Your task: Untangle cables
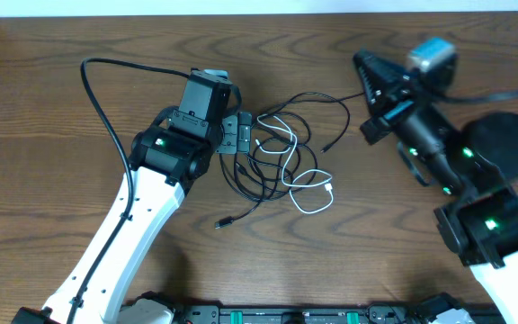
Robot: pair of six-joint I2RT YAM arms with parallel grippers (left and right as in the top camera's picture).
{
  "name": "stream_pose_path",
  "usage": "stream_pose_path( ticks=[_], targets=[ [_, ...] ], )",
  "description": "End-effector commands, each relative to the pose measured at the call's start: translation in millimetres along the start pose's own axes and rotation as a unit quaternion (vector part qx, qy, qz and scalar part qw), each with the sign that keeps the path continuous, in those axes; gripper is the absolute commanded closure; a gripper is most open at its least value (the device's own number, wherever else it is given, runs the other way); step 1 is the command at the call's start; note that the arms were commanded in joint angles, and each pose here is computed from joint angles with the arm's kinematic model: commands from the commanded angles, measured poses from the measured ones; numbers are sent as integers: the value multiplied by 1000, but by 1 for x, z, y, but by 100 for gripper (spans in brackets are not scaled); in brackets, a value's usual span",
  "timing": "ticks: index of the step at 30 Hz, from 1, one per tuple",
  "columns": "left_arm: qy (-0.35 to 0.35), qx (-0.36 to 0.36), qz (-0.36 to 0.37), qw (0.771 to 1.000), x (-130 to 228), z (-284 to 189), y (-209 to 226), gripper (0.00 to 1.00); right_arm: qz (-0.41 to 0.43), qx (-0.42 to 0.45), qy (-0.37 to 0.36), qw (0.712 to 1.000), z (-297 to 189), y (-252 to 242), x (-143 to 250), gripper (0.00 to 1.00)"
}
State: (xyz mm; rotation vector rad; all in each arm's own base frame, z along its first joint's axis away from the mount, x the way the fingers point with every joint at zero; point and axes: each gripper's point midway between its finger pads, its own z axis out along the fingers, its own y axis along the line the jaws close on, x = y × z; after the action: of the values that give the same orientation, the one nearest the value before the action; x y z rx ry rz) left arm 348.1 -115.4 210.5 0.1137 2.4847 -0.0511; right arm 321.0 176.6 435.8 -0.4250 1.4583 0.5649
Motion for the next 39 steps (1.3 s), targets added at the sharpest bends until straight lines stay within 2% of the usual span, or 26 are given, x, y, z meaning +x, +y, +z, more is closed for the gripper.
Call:
stream_pose_path(
  ticks=[1, 3, 5, 8, 10, 13, 16, 21, 24, 28, 31, 37, 39],
  targets=[
    [5, 1, -2, 1000, 1, 2, 0, 2, 82, 23, 100, 991, 18, -14, 61, 99],
    [5, 1, -2, 1000, 1, 2, 0, 2, 140, 37, 151, 978, 25, -19, 95, 97],
    [5, 1, -2, 1000, 1, 2, 0, 2, 204, 58, 197, 957, 32, -23, 129, 84],
    [5, 1, -2, 1000, 1, 2, 0, 2, 266, 83, 243, 929, 43, -29, 169, 72],
    [5, 1, -2, 1000, 1, 2, 0, 2, 299, 97, 266, 911, 49, -32, 193, 53],
    [5, 1, -2, 1000, 1, 2, 0, 2, 351, 115, 295, 882, 59, -35, 228, 36],
    [5, 1, -2, 1000, 1, 2, 0, 2, 410, 91, 310, 853, 78, -26, 256, 1],
    [5, 1, -2, 1000, 1, 2, 0, 2, 485, 71, 324, 809, 91, -14, 280, 1],
    [5, 1, -2, 1000, 1, 2, 0, 2, 526, 96, 333, 777, 92, -15, 297, 9],
    [5, 1, -2, 1000, 1, 2, 0, 2, 599, 133, 342, 712, 92, -9, 317, 1],
    [5, 1, -2, 1000, 1, 2, 0, 2, 643, 149, 344, 668, 93, 1, 323, 1],
    [5, 1, -2, 1000, 1, 2, 0, 2, 677, 131, 348, 635, 99, 28, 317, 1],
    [5, 1, -2, 1000, 1, 2, 0, 2, 672, 141, 344, 641, 100, 29, 319, 1]
  ],
)
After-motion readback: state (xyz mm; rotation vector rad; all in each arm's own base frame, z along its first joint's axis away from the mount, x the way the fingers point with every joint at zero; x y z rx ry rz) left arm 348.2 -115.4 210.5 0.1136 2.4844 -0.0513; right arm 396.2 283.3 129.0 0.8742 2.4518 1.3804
